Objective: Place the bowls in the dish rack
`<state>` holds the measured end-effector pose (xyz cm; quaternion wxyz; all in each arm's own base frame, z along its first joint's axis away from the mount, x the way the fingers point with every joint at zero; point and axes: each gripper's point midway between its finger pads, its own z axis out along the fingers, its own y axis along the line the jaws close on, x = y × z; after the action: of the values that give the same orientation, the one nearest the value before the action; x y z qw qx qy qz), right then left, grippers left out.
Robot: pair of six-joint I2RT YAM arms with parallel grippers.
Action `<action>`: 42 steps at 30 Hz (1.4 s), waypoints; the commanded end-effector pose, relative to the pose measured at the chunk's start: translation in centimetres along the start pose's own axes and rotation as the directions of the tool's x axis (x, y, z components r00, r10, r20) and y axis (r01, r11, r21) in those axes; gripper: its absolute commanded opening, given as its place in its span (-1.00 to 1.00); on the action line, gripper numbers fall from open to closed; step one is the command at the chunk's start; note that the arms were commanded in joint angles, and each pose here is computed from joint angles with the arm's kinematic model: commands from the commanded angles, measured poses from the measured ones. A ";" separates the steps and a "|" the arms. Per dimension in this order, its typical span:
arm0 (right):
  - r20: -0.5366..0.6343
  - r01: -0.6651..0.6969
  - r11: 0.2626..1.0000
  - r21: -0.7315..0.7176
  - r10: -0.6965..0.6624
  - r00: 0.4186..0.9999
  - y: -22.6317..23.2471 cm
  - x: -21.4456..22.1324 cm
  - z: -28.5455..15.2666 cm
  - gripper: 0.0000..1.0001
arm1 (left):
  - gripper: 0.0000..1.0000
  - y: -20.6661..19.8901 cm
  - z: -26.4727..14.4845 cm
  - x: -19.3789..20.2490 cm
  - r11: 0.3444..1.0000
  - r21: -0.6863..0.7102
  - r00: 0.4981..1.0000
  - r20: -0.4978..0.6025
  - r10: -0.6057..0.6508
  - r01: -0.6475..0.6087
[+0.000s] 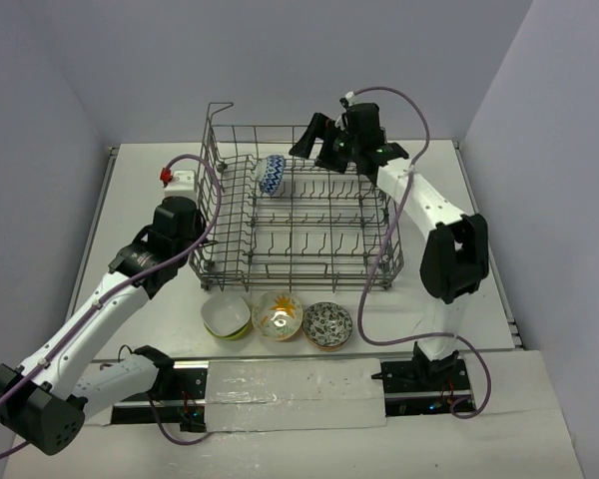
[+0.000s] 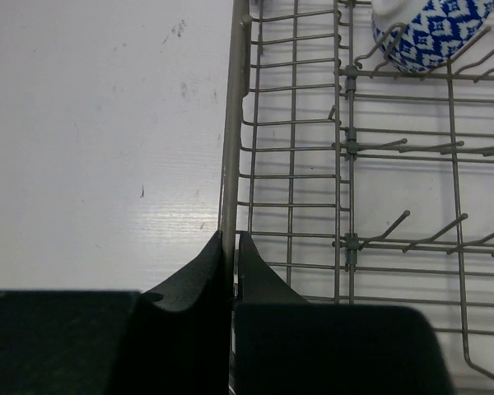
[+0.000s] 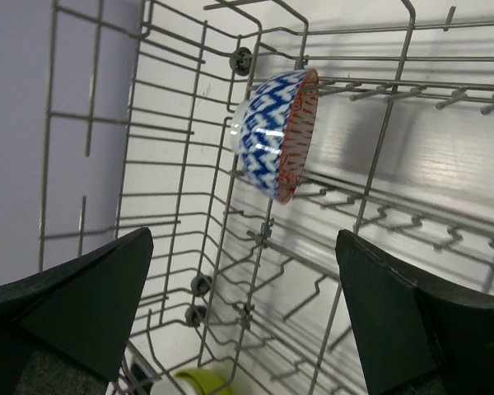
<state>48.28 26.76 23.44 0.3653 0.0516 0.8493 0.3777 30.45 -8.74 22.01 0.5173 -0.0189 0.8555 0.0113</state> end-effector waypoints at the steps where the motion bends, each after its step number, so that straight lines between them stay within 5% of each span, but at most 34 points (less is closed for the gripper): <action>1: 0.054 0.147 0.989 -0.008 -0.146 0.988 2.9 -1.5 -5.6 1.00 | -0.93 -1.2 -0.2 0.5 0.998 0.055 0.999 -0.040 0.011 -0.008; 7: 0.015 0.304 0.952 0.029 -0.305 0.952 4.6 1.5 -11.2 1.00 | -1.00 -0.8 -0.3 0.4 0.999 0.033 0.999 -0.033 0.013 -0.012; 14: -0.079 0.490 0.871 -0.034 -0.491 0.867 5.9 12.3 -17.3 1.00 | -1.00 0.5 -0.5 0.2 1.000 -0.023 1.000 -0.008 0.008 -0.008; 24: -0.088 0.506 0.858 -0.091 -0.513 0.854 3.8 19.4 -26.3 0.86 | -0.99 1.9 -0.8 0.0 0.996 -0.090 1.000 0.024 -0.001 0.003; 29: -0.261 0.519 0.848 -0.104 -0.527 0.809 1.2 25.2 -25.9 0.56 | -1.00 2.1 -0.7 0.0 0.995 -0.103 1.000 0.025 -0.001 0.003; 42: -0.511 0.612 0.762 -0.214 -0.621 0.594 -0.7 35.9 -24.5 0.52 | -1.00 2.6 -0.4 0.3 0.992 -0.128 1.000 0.015 0.003 -0.001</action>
<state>6.06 23.41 12.70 0.2004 -0.3601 0.8819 0.2291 30.06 -8.99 22.12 0.5200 -0.0259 0.8537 0.0040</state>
